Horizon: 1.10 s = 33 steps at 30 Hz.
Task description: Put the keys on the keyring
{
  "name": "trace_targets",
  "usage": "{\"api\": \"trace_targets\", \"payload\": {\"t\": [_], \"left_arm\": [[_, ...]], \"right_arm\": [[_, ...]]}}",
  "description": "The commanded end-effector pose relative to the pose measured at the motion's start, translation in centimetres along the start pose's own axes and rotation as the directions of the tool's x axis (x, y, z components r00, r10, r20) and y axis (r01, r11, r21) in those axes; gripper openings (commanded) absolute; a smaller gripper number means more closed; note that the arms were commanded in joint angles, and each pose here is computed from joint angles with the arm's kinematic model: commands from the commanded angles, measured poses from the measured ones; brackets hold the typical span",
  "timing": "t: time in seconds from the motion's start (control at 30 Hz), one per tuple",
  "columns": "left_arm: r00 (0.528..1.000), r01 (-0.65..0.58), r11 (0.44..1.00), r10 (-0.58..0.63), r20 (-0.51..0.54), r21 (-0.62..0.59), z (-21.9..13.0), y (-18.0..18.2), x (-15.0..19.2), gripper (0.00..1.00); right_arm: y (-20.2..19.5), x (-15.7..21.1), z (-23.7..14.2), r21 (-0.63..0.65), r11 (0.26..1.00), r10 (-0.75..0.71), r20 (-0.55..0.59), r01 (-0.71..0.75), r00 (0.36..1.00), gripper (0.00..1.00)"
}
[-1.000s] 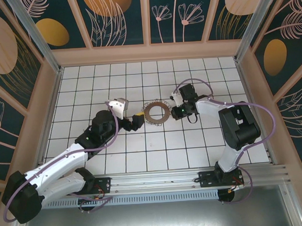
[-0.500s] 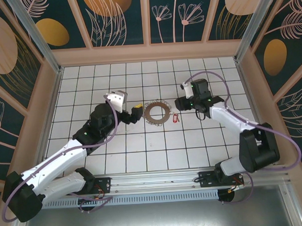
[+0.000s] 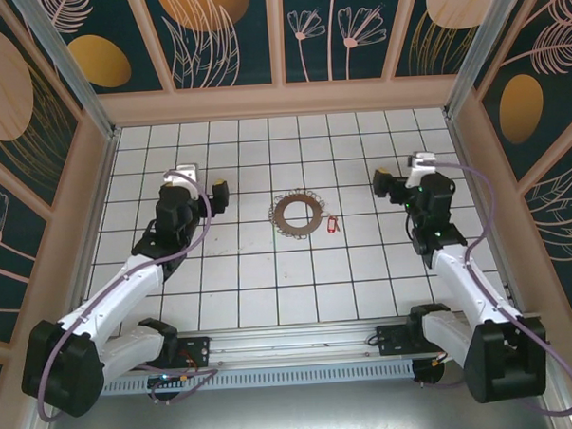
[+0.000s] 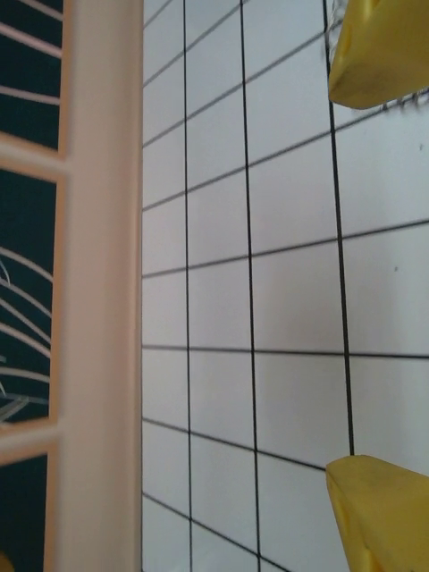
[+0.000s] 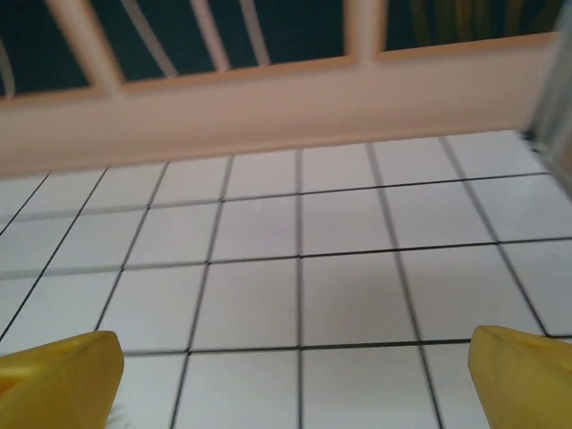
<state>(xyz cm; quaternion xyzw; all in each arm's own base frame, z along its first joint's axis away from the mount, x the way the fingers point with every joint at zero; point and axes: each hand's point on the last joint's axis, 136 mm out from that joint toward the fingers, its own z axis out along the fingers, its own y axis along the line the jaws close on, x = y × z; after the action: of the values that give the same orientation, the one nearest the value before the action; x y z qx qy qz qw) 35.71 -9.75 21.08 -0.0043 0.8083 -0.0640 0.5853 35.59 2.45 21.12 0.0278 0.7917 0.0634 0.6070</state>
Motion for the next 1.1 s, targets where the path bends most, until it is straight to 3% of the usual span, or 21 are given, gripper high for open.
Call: {"api": "trace_targets", "payload": {"t": [0.0, 0.2, 0.37, 0.6, 1.07], "left_arm": [[0.991, 0.051, 0.995, -0.04, 0.132, -0.084, 0.2, 3.0, -1.7, 0.99], [0.99, 0.089, 0.965, -0.058, 0.131, -0.246, 1.2, 8.2, 0.9, 0.98], [0.972, 0.143, 0.944, -0.076, 0.224, -0.299, 0.8, 10.8, 1.6, 0.99], [0.979, 0.021, 0.932, 0.054, 0.198, -0.361, 1.8, 12.0, 2.8, 0.99], [0.974, 0.036, 0.975, 0.015, 0.226, -0.22, 3.1, 13.0, 5.6, 0.99]], "right_arm": [[-2.0, -1.0, -0.3, 0.009, 0.993, 0.112, 0.176, -0.115, 0.978, 0.99], [-3.2, 1.9, -0.3, 0.031, 1.0, -0.005, 0.258, -0.003, 0.966, 0.99], [-4.0, 3.7, 0.9, 0.054, 0.999, -0.017, 0.238, 0.005, 0.971, 0.99], [-5.1, 6.8, 2.0, 0.086, 0.996, -0.003, 0.226, -0.017, 0.974, 0.99], [-6.2, 6.9, 3.1, 0.158, 0.986, 0.013, 0.195, -0.045, 0.981, 0.99]]}}
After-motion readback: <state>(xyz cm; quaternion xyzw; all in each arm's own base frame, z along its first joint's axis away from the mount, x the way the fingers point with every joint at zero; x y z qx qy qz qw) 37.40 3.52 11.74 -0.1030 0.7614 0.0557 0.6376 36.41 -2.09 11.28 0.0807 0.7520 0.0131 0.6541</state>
